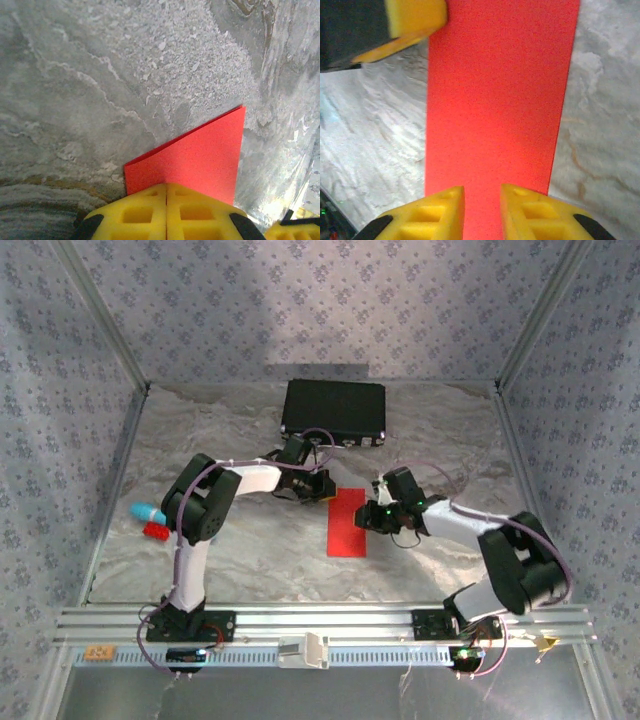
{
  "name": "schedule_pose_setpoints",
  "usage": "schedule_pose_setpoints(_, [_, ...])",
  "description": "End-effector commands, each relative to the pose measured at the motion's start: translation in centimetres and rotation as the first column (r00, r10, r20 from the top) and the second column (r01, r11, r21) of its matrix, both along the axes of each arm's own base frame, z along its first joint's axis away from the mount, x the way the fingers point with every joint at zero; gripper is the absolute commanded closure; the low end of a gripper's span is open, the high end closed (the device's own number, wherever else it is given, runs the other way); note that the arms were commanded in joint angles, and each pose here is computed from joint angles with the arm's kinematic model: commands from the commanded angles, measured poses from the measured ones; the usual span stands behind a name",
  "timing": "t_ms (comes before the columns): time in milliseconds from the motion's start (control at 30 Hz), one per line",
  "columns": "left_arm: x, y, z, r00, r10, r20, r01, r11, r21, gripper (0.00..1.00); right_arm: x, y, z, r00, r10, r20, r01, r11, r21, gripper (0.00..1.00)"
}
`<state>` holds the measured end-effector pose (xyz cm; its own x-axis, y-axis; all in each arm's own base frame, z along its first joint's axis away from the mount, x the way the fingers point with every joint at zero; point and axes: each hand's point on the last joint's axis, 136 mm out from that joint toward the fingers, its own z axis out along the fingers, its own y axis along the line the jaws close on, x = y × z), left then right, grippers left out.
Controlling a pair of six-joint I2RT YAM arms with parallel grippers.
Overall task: Fold a paper plane with a square sheet of paper (pick it up from the middle)
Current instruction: Fold the triangle a second time at the center of the table.
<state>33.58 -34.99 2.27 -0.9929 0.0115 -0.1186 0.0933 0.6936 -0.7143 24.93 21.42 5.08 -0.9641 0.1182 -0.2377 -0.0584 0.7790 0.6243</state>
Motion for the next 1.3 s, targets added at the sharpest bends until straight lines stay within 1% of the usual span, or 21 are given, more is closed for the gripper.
schedule_pose_setpoints(0, [-0.7, 0.9, -1.9, 0.999, 0.027, -0.027, -0.026, 0.999, 0.044, 0.93, -2.4, -1.3, -0.3, 0.991, -0.099, -0.086, 0.098, 0.995, -0.016, 0.67])
schedule_pose_setpoints(67, [-0.7, 0.9, -1.9, 0.999, 0.031, -0.033, -0.03, 0.999, 0.04, 0.93, -3.6, -1.7, -0.4, 0.987, -0.119, -0.111, 0.118, 0.993, -0.023, 0.63])
schedule_pose_setpoints(200, [-0.9, 1.1, -2.2, 0.998, 0.037, -0.048, -0.035, 0.998, 0.052, 0.94, -6.0, -2.3, -1.0, 0.971, -0.147, -0.187, 0.14, 0.989, -0.052, 0.64])
schedule_pose_setpoints(267, [-1.1, 1.2, -2.4, 0.998, 0.04, -0.057, -0.037, 0.998, 0.054, 0.94, -6.9, -2.0, -1.1, 0.969, -0.145, -0.201, 0.142, 0.989, -0.033, 0.63])
schedule_pose_setpoints(400, [-1.2, 1.1, -2.4, 0.997, 0.042, -0.067, -0.039, 0.998, 0.051, 0.95, -7.8, -1.6, -1.5, 0.962, -0.159, -0.22, 0.162, 0.987, -0.004, 0.62])
schedule_pose_setpoints(467, [-1.2, 1.2, -2.4, 0.997, 0.042, -0.067, -0.038, 0.998, 0.05, 0.95, -8.0, -1.5, -1.7, 0.961, -0.158, -0.226, 0.16, 0.987, -0.008, 0.62])
schedule_pose_setpoints(600, [-1.2, 1.1, -2.4, 0.997, 0.042, -0.069, -0.039, 0.998, 0.047, 0.95, -7.8, -0.9, -1.7, 0.965, -0.141, -0.221, 0.146, 0.989, 0.004, 0.62])
schedule_pose_setpoints(800, [-1.4, 1.2, -2.3, 0.997, 0.041, -0.07, -0.038, 0.998, 0.046, 0.95, -7.4, -0.5, -2.6, 0.962, -0.145, -0.231, 0.147, 0.989, -0.008, 0.63])
schedule_pose_setpoints(900, [-1.4, 1.2, -2.5, 0.996, 0.043, -0.073, -0.039, 0.998, 0.049, 0.95, -7.2, 0.0, -2.8, 0.964, -0.13, -0.232, 0.134, 0.991, 0.0, 0.64])
schedule_pose_setpoints(967, [-1.4, 1.2, -2.6, 0.996, 0.043, -0.076, -0.04, 0.998, 0.048, 0.95, -7.0, 0.3, -2.7, 0.967, -0.127, -0.221, 0.133, 0.991, 0.009, 0.68])
schedule_pose_setpoints(1033, [-1.4, 1.2, -2.6, 0.996, 0.042, -0.074, -0.039, 0.998, 0.048, 0.95, -6.6, 0.5, -2.2, 0.972, -0.123, -0.2, 0.13, 0.991, 0.025, 0.7])
schedule_pose_setpoints(1267, [-1.5, 1.1, -2.6, 0.996, 0.042, -0.077, -0.039, 0.998, 0.046, 0.95, -5.6, 1.2, 0.1, 0.987, -0.104, -0.123, 0.113, 0.991, 0.069, 0.69])
